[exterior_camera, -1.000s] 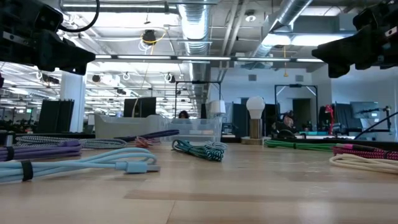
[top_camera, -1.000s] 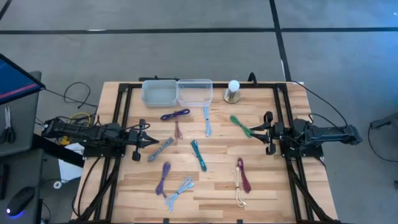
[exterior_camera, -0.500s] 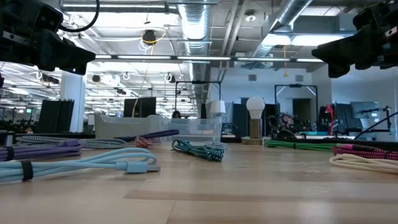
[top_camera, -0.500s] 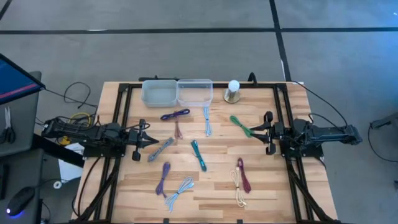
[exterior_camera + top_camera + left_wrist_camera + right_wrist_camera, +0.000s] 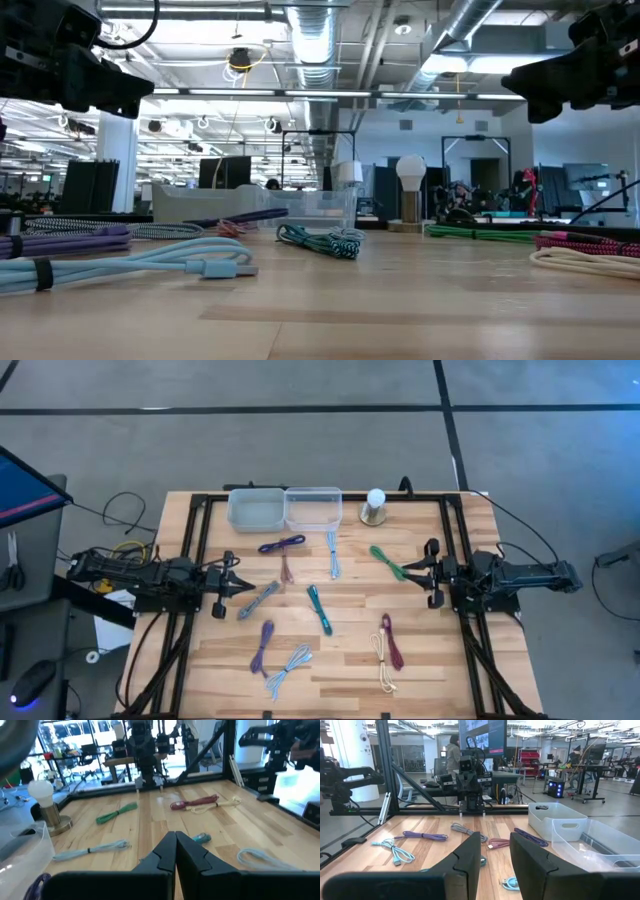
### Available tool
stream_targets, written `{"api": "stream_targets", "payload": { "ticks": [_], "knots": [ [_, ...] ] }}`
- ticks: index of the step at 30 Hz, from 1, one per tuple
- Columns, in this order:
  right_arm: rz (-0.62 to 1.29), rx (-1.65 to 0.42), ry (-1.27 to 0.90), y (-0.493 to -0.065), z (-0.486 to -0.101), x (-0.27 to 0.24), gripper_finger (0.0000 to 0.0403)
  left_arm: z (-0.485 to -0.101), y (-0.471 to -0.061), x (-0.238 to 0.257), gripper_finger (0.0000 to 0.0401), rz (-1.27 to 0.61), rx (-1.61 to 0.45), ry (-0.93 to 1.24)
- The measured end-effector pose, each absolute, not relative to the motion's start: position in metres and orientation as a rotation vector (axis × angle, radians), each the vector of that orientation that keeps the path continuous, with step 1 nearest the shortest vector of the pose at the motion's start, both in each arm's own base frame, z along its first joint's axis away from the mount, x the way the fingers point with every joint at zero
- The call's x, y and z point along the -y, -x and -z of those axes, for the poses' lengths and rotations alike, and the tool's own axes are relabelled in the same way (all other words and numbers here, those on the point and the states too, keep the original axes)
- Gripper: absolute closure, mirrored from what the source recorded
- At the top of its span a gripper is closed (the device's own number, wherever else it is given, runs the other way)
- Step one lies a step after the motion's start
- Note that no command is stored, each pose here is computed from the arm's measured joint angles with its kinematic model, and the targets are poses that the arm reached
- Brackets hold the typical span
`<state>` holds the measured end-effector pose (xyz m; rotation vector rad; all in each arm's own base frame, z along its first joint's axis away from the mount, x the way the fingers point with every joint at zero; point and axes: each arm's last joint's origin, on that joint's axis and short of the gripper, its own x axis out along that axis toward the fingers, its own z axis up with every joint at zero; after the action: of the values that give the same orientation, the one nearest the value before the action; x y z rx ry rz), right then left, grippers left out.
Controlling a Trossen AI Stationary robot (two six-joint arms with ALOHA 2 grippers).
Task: Pick & Place USB Port
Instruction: Put the violet and white USB cable into the gray bin
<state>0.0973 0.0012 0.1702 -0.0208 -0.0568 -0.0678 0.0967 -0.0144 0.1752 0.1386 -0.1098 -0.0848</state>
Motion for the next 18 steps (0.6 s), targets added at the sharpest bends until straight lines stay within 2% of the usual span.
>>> {"api": "stream_targets", "payload": {
  "ticks": [10, 14, 18],
  "knots": [
    [0.068, 0.055, 0.017, -0.0973, -0.1701, -0.0012, 0.0305, -0.1811, -0.0959, 0.0143, 0.0395, 0.081, 0.17, -0.119],
    [0.059, 0.054, -0.081, -0.0973, -0.1697, -0.0013, 0.0305, -0.1811, -0.0959, 0.0142, 0.0395, 0.085, 0.169, -0.072],
    [0.059, 0.038, -0.09, -0.0974, -0.1682, -0.0013, 0.0305, -0.1811, -0.096, 0.0127, 0.0395, 0.032, 0.165, -0.043]
  ]
}}
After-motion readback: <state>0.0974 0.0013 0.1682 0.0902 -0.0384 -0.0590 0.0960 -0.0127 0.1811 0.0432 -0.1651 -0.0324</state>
